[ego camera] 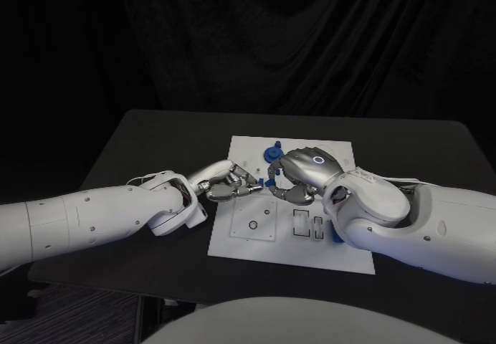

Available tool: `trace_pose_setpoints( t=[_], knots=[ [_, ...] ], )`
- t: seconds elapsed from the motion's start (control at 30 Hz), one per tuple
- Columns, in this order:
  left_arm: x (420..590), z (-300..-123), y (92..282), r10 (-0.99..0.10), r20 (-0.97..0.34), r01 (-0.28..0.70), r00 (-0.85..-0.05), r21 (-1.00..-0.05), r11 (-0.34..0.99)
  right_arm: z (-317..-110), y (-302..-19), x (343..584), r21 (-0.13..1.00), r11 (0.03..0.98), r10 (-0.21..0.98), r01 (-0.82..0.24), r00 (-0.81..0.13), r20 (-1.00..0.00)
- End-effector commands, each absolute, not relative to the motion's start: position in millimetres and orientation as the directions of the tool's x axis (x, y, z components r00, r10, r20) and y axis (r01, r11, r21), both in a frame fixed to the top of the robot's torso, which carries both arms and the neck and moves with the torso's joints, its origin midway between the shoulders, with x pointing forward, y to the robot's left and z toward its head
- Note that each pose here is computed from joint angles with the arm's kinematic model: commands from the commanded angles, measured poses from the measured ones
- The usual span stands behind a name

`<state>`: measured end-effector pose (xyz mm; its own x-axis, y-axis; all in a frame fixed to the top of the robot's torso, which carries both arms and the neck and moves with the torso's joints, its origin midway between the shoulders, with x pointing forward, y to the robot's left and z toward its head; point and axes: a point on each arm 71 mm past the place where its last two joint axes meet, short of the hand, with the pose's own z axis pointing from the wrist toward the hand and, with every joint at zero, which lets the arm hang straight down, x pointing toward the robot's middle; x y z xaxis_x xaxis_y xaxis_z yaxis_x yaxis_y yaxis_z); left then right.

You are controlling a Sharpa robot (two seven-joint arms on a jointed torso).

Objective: Assemble the parts on the task board

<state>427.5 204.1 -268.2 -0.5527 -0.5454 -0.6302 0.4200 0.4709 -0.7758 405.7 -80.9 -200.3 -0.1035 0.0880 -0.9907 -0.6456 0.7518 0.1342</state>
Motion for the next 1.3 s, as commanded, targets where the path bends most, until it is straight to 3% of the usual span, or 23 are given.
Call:
trace_pose_setpoints(
  t=[0.03,1.3],
  knots=[
    [426.6,-268.5,201.2,-0.556,-0.599,0.406,-0.576,-0.8,0.441,-200,-78,405,0.151,0.738,0.115,-0.657,-0.098,-0.989],
    [425.7,-269.5,195.3,-0.54,-0.581,0.408,-0.609,-0.814,0.414,-205,-64,399,0.152,0.704,0.093,-0.694,-0.122,-0.988]
  ],
)
